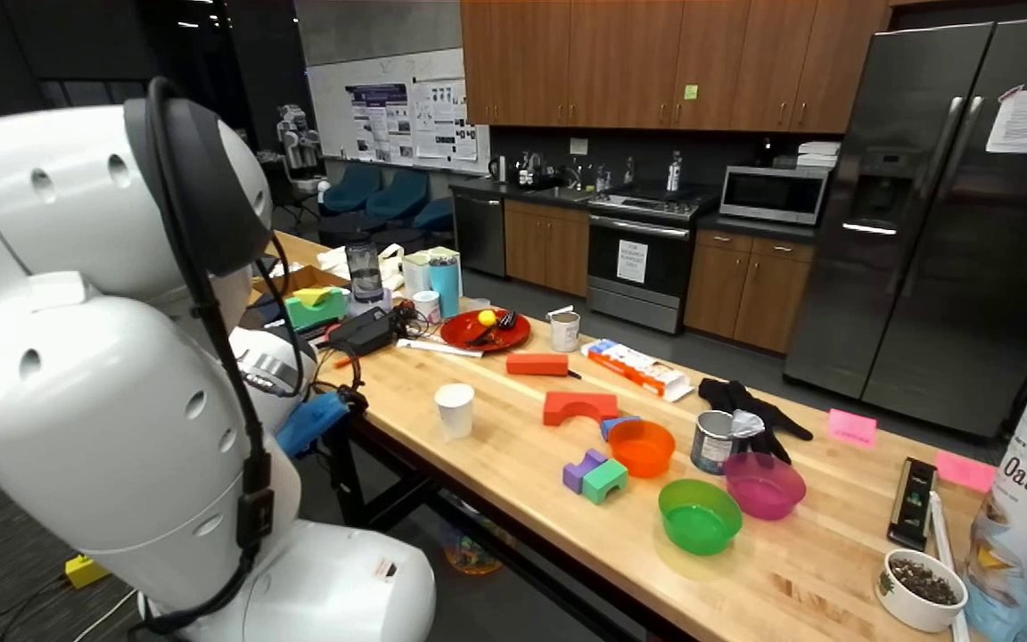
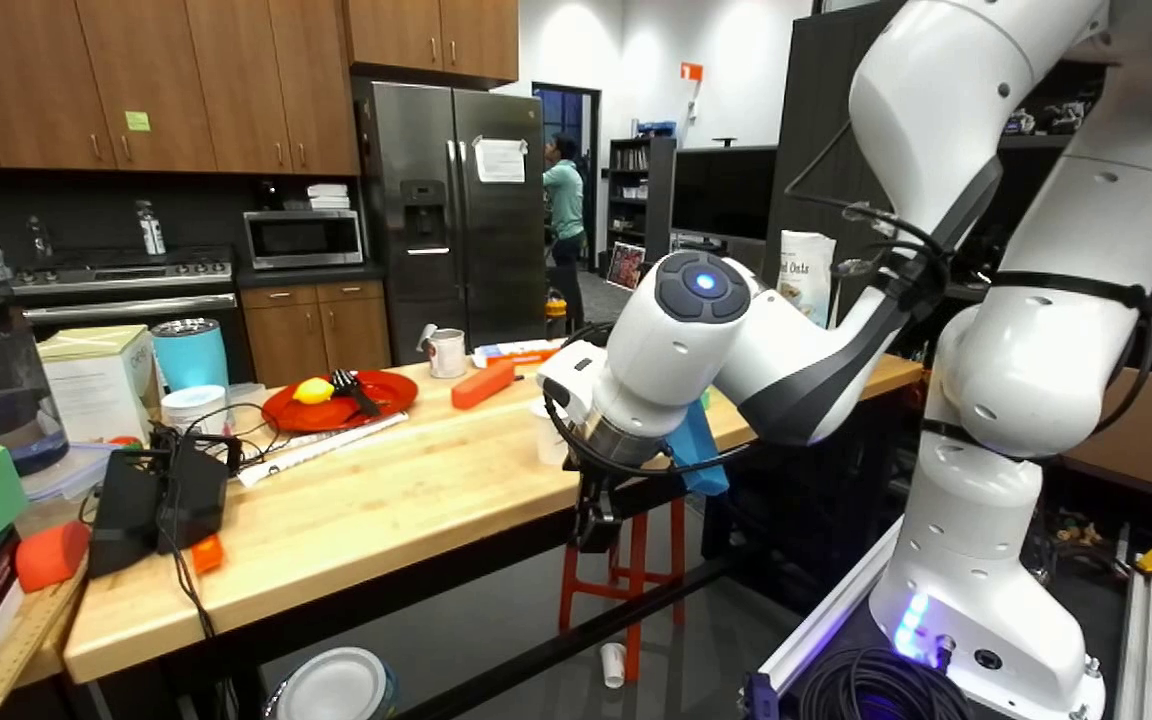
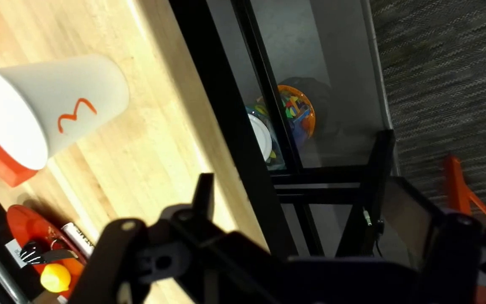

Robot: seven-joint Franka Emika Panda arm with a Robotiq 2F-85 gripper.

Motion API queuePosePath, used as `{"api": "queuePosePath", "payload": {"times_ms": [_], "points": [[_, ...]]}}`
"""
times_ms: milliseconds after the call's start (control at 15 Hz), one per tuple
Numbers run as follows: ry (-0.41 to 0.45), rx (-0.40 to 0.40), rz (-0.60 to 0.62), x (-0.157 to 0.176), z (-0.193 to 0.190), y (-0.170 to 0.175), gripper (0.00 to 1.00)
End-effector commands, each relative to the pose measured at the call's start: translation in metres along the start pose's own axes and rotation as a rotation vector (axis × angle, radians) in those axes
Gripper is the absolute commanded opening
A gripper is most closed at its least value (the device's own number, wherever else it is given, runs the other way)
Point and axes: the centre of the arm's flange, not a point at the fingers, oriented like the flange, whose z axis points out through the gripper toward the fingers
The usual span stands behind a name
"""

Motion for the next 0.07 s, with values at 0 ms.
{"api": "queuePosePath", "payload": {"times_ms": [0], "points": [[0.001, 0.001, -0.001, 0.0, -0.0003, -0.0006, 1.0]]}}
